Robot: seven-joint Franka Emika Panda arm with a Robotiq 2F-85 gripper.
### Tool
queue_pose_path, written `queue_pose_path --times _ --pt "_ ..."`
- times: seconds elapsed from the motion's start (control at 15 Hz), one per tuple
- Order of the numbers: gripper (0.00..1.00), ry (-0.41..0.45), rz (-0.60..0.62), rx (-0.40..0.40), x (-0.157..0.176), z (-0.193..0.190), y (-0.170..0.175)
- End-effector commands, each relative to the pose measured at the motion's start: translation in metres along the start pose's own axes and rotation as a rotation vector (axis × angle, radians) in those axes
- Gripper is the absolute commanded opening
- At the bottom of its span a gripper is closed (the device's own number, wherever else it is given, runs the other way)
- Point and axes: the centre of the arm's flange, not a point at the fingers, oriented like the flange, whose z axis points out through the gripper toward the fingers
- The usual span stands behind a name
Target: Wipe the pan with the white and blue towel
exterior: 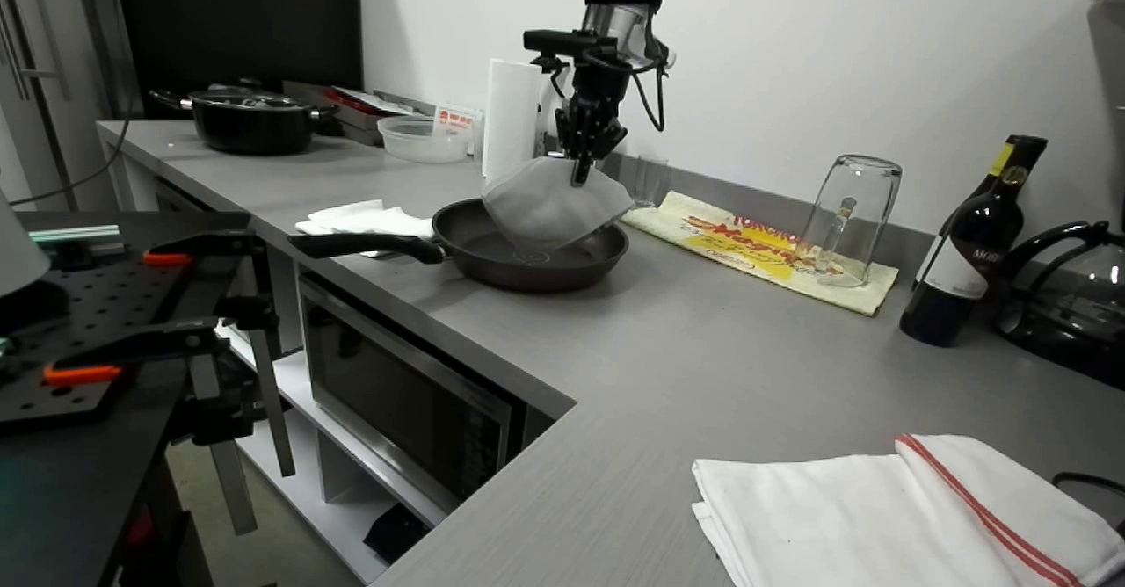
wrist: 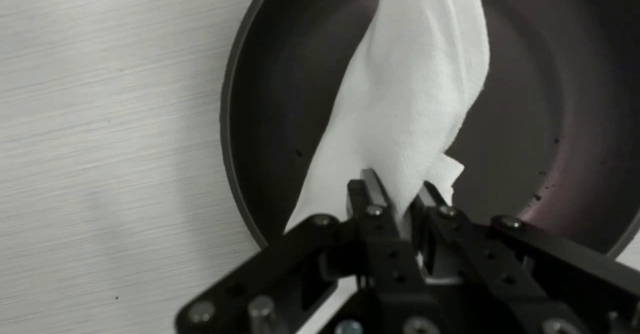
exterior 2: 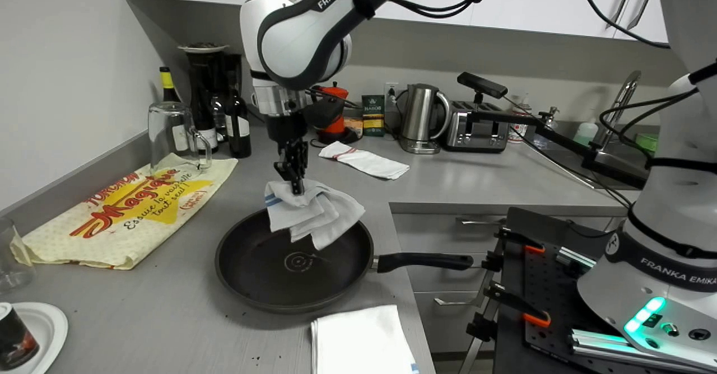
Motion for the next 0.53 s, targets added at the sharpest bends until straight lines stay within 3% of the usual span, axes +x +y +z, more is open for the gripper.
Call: queue_pose_path --times 0.0,0.47 --pt "0.03 -0.011 -0.044 -0.118 0.002 0.033 -0.019" --pt "0.03 -0.028 -0.137 -0.334 0.008 0.080 -0.040"
